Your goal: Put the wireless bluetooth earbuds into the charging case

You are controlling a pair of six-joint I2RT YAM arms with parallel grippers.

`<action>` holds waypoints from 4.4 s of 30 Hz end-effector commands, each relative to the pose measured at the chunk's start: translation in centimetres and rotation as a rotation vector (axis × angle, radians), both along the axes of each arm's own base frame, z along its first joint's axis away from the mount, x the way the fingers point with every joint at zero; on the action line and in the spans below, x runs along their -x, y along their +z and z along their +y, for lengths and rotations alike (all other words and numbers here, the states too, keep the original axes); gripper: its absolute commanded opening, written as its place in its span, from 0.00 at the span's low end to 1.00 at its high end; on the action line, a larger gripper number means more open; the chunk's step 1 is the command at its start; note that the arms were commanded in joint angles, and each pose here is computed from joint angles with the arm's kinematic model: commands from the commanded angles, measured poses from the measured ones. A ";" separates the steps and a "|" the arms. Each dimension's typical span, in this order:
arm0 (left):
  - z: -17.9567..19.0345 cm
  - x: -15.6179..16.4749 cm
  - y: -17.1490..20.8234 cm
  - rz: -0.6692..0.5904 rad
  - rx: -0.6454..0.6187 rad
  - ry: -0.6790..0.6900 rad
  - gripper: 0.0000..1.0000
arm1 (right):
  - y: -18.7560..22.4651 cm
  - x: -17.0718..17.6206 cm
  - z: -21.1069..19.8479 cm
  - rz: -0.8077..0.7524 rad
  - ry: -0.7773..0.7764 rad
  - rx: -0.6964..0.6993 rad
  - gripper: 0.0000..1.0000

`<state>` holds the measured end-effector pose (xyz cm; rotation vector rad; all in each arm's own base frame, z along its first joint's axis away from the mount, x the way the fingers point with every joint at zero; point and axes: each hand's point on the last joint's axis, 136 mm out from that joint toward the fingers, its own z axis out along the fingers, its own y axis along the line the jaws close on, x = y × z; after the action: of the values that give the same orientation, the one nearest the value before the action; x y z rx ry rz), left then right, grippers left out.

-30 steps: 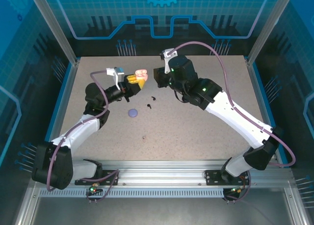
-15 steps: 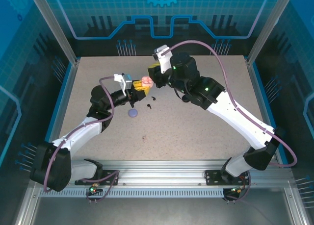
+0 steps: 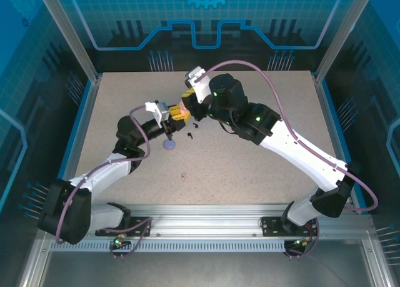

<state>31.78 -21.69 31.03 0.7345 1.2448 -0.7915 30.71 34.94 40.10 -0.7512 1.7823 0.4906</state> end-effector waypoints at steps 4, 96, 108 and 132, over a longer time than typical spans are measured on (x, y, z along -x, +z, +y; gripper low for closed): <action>0.8 0.1 2.0 -0.198 -0.003 0.096 0.00 | 0.3 1.4 0.0 -0.022 0.059 0.012 0.16; 2.2 0.3 3.9 -0.180 0.102 0.228 0.00 | -4.0 0.7 -10.3 0.328 -0.350 -0.289 0.73; 5.7 -0.3 4.2 -0.149 0.172 0.426 0.00 | -23.7 1.9 -6.6 0.775 -0.550 -0.064 0.71; 9.3 -0.4 5.7 -0.170 0.175 0.594 0.00 | -35.6 7.3 2.9 0.883 -0.721 0.286 0.52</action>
<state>32.43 -13.28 35.77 0.2801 1.1658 -0.3648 23.93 38.13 5.34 -0.0157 2.7985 0.1293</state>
